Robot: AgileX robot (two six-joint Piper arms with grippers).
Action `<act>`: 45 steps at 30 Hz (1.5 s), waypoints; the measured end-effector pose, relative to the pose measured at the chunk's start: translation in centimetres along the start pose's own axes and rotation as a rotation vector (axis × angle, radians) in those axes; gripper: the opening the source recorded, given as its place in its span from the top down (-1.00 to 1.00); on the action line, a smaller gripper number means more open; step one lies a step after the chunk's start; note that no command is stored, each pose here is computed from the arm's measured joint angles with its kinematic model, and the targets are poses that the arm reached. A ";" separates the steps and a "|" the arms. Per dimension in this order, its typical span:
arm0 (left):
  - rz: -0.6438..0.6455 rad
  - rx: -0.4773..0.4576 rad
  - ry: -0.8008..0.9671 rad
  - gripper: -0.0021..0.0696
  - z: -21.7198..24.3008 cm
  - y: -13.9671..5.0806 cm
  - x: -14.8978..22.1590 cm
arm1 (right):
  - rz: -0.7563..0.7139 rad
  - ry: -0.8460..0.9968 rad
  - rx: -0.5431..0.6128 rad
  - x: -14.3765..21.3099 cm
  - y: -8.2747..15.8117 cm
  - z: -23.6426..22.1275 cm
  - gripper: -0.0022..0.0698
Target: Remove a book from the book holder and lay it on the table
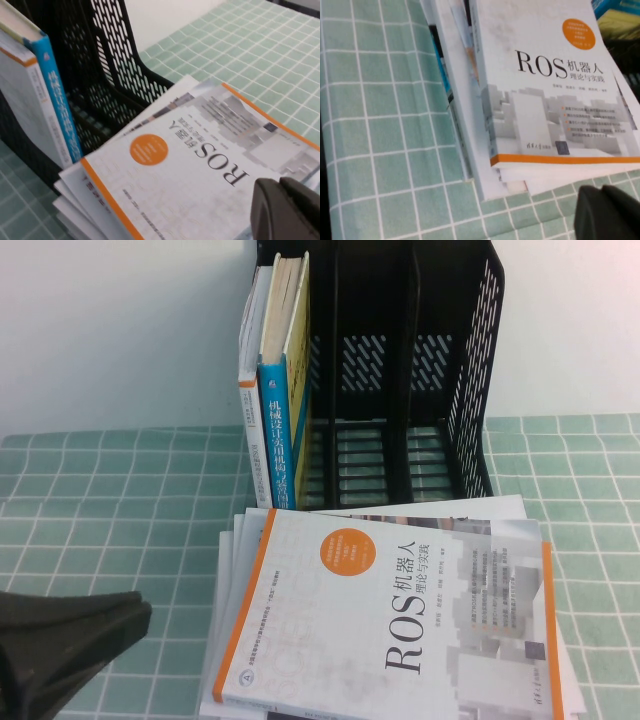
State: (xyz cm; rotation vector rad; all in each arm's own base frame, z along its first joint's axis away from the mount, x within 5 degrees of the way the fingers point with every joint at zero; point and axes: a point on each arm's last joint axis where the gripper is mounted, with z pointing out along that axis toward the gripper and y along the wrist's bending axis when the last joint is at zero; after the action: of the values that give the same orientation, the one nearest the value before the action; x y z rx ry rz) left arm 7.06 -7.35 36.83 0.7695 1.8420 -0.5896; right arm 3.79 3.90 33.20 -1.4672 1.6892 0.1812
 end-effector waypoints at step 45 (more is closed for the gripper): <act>0.026 -0.346 -0.102 0.95 -0.5 2.1 11.1 | 0.195 -0.263 -0.172 4.2 4.8 2.9 0.95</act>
State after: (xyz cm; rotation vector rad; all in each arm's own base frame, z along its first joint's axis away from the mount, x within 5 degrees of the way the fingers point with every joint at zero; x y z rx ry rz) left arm 5.12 -2.85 26.61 0.5218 1.7742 -0.2758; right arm 1.39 3.98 26.60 -1.3327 1.6284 0.6120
